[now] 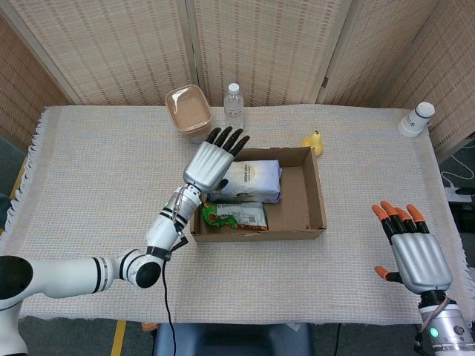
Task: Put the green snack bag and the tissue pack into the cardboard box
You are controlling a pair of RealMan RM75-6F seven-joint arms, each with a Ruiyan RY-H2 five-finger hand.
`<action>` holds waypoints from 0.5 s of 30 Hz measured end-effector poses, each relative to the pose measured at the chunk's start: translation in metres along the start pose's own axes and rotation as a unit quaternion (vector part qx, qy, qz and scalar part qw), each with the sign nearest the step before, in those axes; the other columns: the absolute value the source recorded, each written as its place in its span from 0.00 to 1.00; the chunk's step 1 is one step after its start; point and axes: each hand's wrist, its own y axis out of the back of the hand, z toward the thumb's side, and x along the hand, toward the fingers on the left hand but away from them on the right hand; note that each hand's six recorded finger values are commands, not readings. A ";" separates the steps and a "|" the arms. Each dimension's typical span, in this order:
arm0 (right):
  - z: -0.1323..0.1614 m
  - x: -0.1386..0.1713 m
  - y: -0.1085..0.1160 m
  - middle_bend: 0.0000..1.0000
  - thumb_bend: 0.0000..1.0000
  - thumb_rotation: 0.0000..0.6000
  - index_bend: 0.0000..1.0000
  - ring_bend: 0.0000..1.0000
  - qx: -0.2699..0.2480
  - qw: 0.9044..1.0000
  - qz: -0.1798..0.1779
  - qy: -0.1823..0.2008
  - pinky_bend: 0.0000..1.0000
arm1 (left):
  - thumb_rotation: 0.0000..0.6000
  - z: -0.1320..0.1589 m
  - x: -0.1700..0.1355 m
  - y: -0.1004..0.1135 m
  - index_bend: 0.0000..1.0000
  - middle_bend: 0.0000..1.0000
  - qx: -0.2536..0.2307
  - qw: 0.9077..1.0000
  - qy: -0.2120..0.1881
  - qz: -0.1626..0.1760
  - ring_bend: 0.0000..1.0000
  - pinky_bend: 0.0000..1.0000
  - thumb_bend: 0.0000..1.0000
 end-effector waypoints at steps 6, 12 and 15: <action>0.001 0.000 -0.002 0.04 0.02 1.00 0.07 0.00 0.001 1.000 0.003 0.002 0.00 | 1.00 -0.039 -0.018 0.020 0.00 0.00 0.018 0.999 0.030 0.002 0.00 0.16 0.23; 0.003 0.001 -0.003 0.04 0.02 1.00 0.06 0.00 0.000 1.000 0.004 0.006 0.00 | 1.00 -0.117 -0.061 0.042 0.00 0.00 0.071 0.993 0.092 -0.012 0.00 0.21 0.26; 0.006 0.001 -0.004 0.04 0.02 1.00 0.07 0.00 0.001 1.000 0.006 0.011 0.00 | 1.00 -0.169 -0.098 0.049 0.00 0.00 0.093 0.985 0.141 -0.022 0.00 0.21 0.26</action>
